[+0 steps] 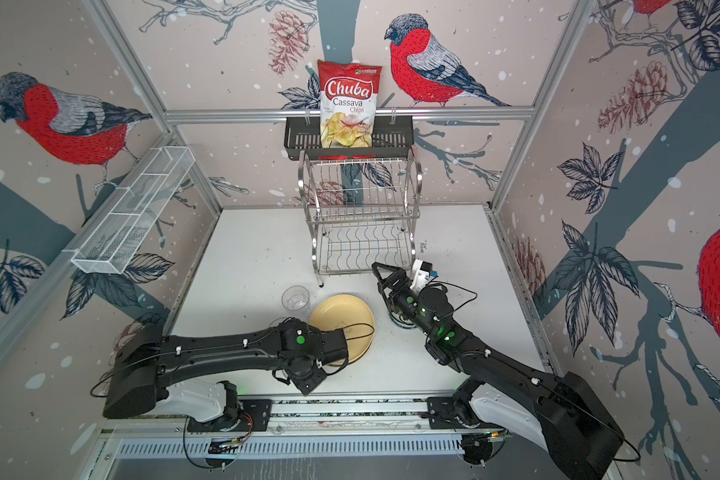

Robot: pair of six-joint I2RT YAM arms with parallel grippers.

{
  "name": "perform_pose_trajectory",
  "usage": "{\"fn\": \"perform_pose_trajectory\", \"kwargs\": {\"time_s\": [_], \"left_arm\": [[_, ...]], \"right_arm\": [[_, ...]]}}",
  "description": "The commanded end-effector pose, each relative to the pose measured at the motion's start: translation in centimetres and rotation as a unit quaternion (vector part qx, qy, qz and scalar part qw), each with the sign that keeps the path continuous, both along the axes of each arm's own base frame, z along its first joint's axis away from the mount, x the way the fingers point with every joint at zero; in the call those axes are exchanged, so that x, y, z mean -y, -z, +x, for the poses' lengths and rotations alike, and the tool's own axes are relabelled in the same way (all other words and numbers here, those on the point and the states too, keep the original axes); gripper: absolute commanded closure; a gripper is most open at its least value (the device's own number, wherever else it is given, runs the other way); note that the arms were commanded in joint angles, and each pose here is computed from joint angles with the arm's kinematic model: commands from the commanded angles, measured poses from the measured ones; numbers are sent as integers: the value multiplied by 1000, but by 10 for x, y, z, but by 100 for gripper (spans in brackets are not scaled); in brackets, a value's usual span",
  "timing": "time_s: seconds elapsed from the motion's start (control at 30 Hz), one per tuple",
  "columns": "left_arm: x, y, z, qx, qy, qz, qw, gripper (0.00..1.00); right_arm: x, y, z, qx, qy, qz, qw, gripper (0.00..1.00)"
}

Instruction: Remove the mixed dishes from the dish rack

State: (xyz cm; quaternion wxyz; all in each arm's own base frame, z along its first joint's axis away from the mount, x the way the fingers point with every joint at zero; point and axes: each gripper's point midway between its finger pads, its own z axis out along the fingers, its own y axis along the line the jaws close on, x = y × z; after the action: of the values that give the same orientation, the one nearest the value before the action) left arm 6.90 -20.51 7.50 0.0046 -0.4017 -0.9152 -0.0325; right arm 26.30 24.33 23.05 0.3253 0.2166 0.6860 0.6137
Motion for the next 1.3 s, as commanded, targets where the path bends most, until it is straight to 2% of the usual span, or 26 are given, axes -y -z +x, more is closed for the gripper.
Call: {"fn": "perform_pose_trajectory", "kwargs": {"time_s": [0.0,0.07,0.27,0.43,0.77,0.93,1.27], "left_arm": [[1,-3,5,13,-1,-1,1000,96],[3,-3,5,13,0,-2,1000,100],[3,-1,6,13,0,-1,1000,100],[5,-2,7,16,0,-5,1000,91],[6,-2,7,16,-1,-4,1000,84],[5,-3,8,19,-2,-3,1000,76],[20,-36,12,30,-17,-53,998,52]], "right_arm": [[0,-8,-1,12,-4,11,1000,0],[0,-8,-1,12,-3,11,1000,1],[0,-8,-1,11,-4,11,1000,1],[0,-8,-1,12,-3,11,1000,1],[0,-8,-1,12,-3,12,1000,1],[0,-9,-1,13,-3,12,1000,1],[1,-8,-1,11,-3,11,1000,1]]}}
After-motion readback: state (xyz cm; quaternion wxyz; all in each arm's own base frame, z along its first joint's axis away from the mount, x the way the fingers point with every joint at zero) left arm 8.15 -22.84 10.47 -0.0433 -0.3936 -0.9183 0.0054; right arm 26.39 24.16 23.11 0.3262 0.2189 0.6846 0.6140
